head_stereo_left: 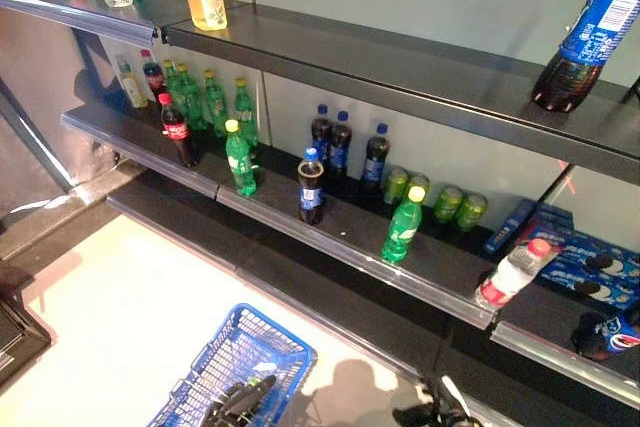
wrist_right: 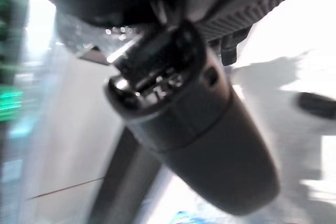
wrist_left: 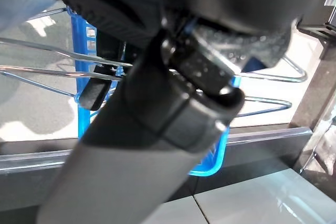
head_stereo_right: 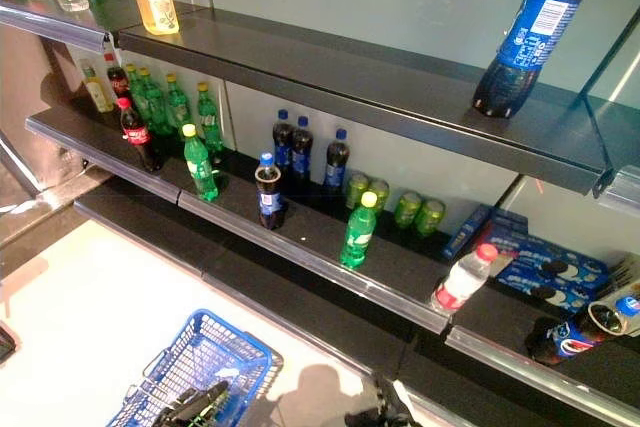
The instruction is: Pick up the drink and place into the basket.
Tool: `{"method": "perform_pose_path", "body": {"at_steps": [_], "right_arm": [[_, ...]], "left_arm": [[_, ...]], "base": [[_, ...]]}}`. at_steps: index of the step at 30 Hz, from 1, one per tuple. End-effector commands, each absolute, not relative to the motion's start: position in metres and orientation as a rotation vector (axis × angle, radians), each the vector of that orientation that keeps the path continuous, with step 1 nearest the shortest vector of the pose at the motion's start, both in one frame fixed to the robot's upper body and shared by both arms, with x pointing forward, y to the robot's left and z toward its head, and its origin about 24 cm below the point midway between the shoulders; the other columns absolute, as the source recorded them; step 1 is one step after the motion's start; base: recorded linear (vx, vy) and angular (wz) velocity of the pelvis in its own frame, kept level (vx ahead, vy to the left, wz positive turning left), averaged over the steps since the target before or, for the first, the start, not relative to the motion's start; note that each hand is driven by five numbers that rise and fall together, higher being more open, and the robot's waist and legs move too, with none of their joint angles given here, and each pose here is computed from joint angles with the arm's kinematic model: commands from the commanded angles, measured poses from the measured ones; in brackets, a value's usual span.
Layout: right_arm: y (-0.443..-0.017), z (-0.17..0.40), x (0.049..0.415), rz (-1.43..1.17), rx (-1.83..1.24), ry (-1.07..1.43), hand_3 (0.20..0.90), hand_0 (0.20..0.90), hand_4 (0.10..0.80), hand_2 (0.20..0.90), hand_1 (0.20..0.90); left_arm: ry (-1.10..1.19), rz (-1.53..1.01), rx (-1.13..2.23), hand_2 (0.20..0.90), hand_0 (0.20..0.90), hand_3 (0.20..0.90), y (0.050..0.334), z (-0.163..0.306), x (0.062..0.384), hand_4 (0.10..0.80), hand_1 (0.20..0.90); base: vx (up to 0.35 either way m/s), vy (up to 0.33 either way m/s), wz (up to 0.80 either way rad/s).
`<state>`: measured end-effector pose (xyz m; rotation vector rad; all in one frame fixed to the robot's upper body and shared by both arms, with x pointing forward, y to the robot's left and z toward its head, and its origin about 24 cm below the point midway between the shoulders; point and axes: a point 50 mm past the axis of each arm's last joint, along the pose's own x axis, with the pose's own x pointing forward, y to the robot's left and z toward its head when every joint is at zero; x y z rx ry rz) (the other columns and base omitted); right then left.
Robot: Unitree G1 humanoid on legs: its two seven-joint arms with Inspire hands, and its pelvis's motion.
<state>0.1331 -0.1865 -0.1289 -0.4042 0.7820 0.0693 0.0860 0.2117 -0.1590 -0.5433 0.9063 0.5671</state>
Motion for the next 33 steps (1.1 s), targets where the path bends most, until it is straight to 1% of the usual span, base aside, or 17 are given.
{"method": "perform_pose_path", "body": {"at_steps": [1, 2, 5, 7, 8, 9, 16, 25, 32, 33], "right_arm": [[-0.188, -0.078, 0.189, 0.087, -0.550, 0.428, 0.900, 0.900, 0.800, 0.900, 0.900], [-0.187, -0.062, 0.197, 0.091, -0.569, 0.353, 0.900, 0.900, 0.800, 0.900, 0.900], [-0.189, -0.038, 0.207, 0.081, -0.578, 0.236, 0.900, 0.900, 0.800, 0.900, 0.900], [-0.190, -0.012, 0.216, 0.063, -0.593, 0.108, 0.900, 0.900, 0.800, 0.900, 0.900], [-0.190, 0.012, 0.221, 0.034, -0.612, -0.012, 0.900, 0.900, 0.800, 0.900, 0.900], [-0.190, 0.014, 0.221, 0.027, -0.615, -0.027, 0.900, 0.900, 0.800, 0.900, 0.900], [-0.202, 0.081, 0.223, -0.168, -0.675, -0.370, 0.900, 0.900, 0.800, 0.900, 0.900], [-0.220, 0.123, 0.210, -0.347, -0.701, -0.571, 0.900, 0.900, 0.800, 0.900, 0.900], [-0.230, 0.132, 0.206, -0.450, -0.702, -0.628, 0.900, 0.900, 0.800, 0.900, 0.900], [-0.237, 0.135, 0.201, -0.515, -0.698, -0.648, 0.900, 0.900, 0.800, 0.900, 0.900]], "left_arm": [[0.735, 0.450, -0.477, 0.300, 0.300, 0.200, 0.218, -0.139, 0.132, 0.100, 0.300], [0.733, 0.456, -0.479, 0.300, 0.300, 0.200, 0.219, -0.139, 0.130, 0.100, 0.300], [0.732, 0.467, -0.480, 0.300, 0.300, 0.200, 0.220, -0.139, 0.127, 0.100, 0.300], [0.733, 0.478, -0.483, 0.300, 0.300, 0.200, 0.219, -0.140, 0.121, 0.100, 0.300], [0.735, 0.489, -0.490, 0.300, 0.300, 0.200, 0.219, -0.141, 0.118, 0.100, 0.300], [0.736, 0.490, -0.490, 0.300, 0.300, 0.200, 0.219, -0.141, 0.117, 0.100, 0.300], [0.737, 0.511, -0.514, 0.300, 0.300, 0.200, 0.214, -0.144, 0.104, 0.100, 0.300], [0.741, 0.507, -0.528, 0.300, 0.300, 0.200, 0.214, -0.145, 0.095, 0.100, 0.300], [0.741, 0.503, -0.533, 0.300, 0.300, 0.200, 0.211, -0.145, 0.097, 0.100, 0.300], [0.739, 0.506, -0.537, 0.300, 0.300, 0.200, 0.212, -0.145, 0.096, 0.100, 0.300]], "base": [[0.000, 0.000, 0.00], [0.000, 0.000, 0.00], [0.000, 0.000, 0.00], [0.000, 0.000, 0.00], [0.000, 0.000, 0.00], [0.000, 0.000, 0.00], [0.003, 0.034, -0.05], [0.010, 0.043, -0.13], [0.006, 0.045, -0.08], [0.008, 0.060, -0.03]]}}
